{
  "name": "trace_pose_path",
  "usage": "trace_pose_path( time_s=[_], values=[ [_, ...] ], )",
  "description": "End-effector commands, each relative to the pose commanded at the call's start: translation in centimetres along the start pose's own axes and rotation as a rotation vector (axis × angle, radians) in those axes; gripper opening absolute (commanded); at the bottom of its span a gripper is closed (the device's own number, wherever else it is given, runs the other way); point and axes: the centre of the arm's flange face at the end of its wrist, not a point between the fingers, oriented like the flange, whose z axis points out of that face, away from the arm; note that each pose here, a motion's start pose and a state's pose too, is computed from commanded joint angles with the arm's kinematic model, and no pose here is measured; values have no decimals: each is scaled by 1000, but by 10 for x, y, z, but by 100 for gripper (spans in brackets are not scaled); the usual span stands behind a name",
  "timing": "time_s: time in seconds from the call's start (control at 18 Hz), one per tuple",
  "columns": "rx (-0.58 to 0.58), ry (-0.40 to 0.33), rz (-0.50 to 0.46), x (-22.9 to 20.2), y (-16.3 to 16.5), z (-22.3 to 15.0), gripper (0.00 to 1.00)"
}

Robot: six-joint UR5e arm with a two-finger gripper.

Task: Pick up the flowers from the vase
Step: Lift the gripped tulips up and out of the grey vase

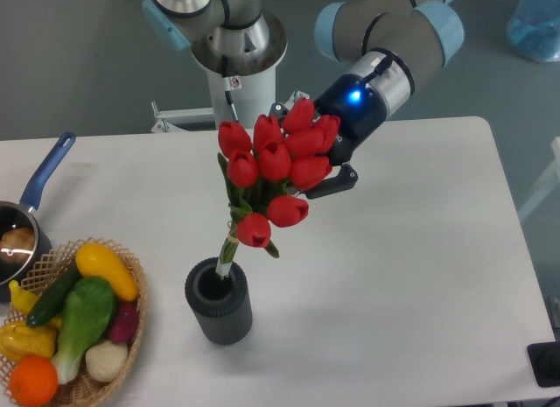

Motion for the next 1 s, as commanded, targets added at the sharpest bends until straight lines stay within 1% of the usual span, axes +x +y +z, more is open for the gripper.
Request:
trace_pose_path(
  time_s=[0.28,0.83,1.0],
  values=[
    [3,-20,4,-3,-3,-11,32],
    [12,-111,13,-25,-9,-60,32],
    [13,-140,12,-32,-5,-76,32]
  ],
)
